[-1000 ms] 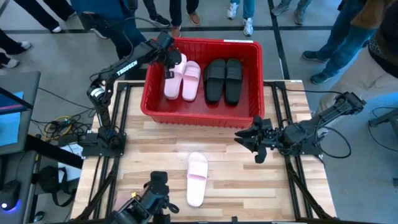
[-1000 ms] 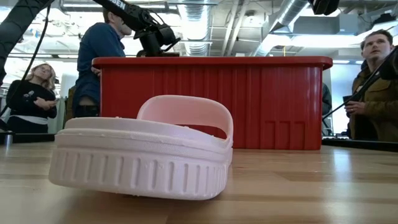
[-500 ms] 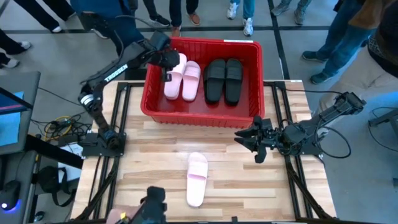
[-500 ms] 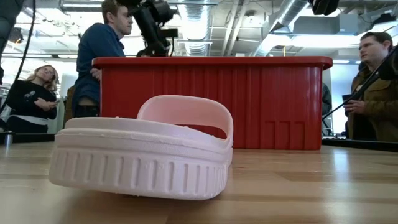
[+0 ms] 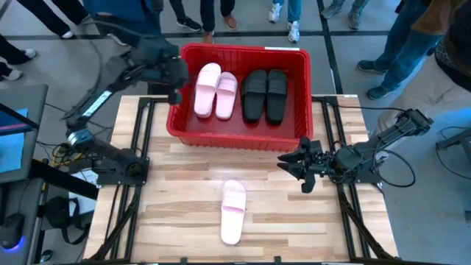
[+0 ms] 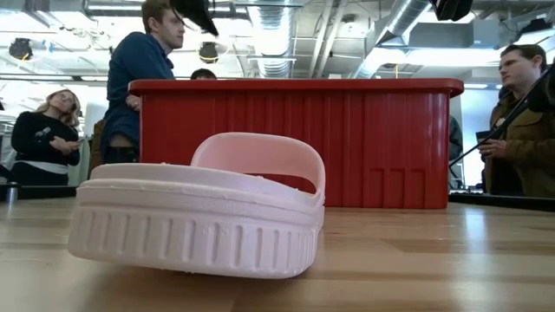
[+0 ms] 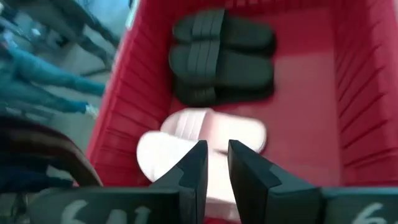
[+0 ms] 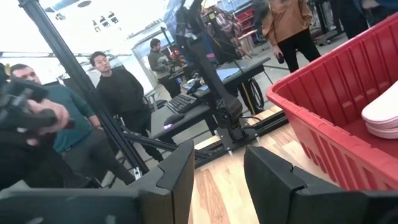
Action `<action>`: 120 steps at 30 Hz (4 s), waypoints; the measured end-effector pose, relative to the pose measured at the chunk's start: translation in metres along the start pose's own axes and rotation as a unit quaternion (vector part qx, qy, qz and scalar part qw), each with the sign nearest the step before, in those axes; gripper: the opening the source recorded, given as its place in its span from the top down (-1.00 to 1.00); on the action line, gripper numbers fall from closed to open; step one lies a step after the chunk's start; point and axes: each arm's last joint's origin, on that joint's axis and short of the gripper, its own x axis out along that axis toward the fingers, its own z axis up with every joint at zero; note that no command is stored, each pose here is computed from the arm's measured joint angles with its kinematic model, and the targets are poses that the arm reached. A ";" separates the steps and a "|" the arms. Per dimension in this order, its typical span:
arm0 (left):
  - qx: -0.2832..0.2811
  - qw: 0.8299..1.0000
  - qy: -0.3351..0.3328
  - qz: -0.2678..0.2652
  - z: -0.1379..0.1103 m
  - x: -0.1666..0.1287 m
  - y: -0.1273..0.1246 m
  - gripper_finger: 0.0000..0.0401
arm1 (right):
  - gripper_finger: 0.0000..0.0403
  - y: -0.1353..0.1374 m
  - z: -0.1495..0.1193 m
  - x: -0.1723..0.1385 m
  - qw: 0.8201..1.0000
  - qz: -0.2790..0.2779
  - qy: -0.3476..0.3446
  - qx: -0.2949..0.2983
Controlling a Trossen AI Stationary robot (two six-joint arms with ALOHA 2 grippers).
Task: Pick and place slides into bin
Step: Put the pink slide into the red container
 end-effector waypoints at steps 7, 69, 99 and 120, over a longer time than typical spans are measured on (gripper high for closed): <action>0.003 0.997 -0.072 0.013 0.005 -0.059 -0.023 0.74 | 0.37 0.000 0.001 0.000 1.000 0.001 -0.004 -0.008; -0.196 0.895 -0.358 -0.181 -0.120 -0.038 -0.207 0.98 | 0.41 0.043 -0.031 0.096 0.993 0.011 0.113 -0.038; -0.183 0.917 -0.315 -0.163 -0.126 -0.033 -0.212 0.98 | 0.20 0.104 -0.113 0.147 0.890 -0.089 0.407 -0.186; -0.182 0.906 -0.346 -0.164 -0.152 -0.057 -0.206 0.98 | 0.10 0.102 -0.159 0.197 0.850 -0.170 0.440 -0.235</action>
